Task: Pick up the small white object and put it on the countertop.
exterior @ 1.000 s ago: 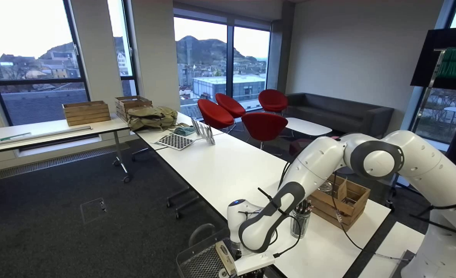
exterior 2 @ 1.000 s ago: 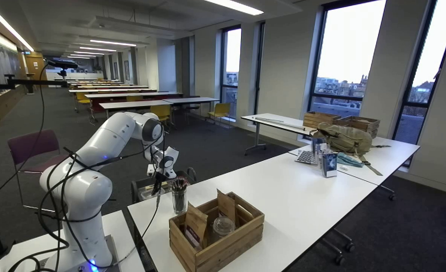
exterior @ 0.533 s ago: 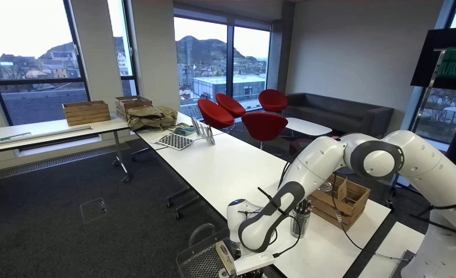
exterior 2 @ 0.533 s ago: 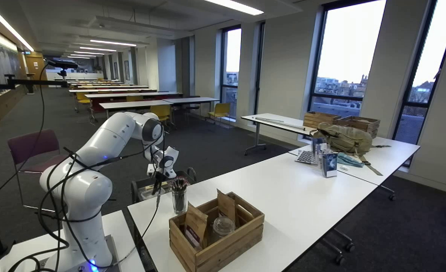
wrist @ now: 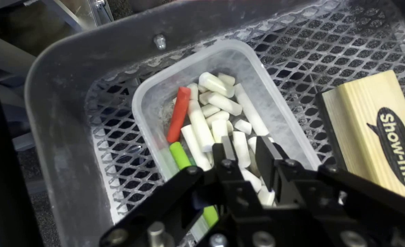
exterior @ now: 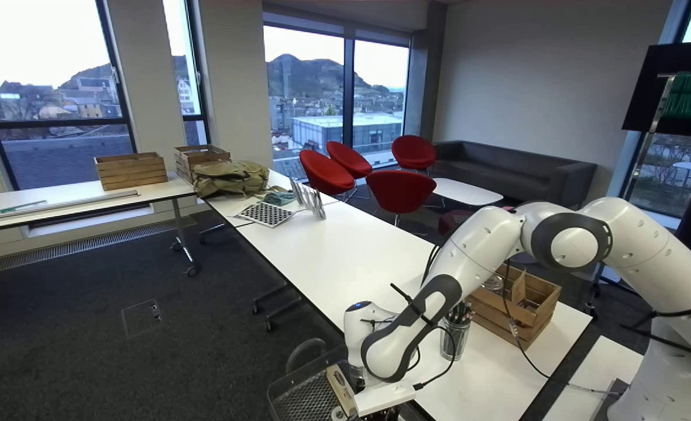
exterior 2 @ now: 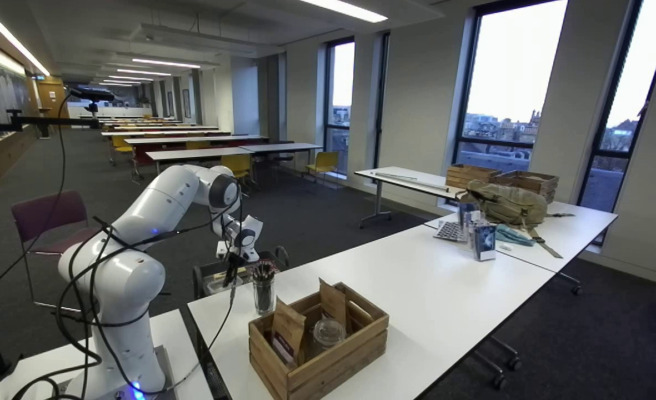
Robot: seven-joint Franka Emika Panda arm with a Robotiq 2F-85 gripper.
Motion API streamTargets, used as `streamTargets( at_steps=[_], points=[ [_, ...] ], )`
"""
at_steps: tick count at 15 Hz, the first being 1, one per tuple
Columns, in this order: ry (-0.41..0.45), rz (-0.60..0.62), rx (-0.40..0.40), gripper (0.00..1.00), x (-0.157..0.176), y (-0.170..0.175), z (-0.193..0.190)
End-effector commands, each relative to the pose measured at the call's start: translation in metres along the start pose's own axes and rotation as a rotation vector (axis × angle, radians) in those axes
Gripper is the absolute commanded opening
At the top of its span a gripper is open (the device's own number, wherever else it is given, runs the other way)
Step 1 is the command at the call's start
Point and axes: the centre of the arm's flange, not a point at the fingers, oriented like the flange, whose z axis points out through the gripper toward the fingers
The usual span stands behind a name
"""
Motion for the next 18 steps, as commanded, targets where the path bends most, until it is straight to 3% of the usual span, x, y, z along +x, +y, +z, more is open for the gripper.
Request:
streamTargets(
  at_steps=[1,6,7,9,10,15,18],
  points=[
    [-0.007,0.010,0.024,0.56,-0.001,0.000,-0.001],
    [-0.001,0.019,0.017,0.95,0.002,0.000,0.003],
    [-0.004,0.016,0.019,0.47,0.003,-0.001,0.005],
    [-0.007,0.016,0.018,0.49,0.005,0.000,0.007],
    [-0.007,0.017,0.017,0.43,0.005,0.000,0.008],
    [-0.008,0.019,0.013,0.03,0.006,0.000,0.009],
    [-0.006,0.018,0.016,0.00,0.008,-0.002,0.006]
  ],
)
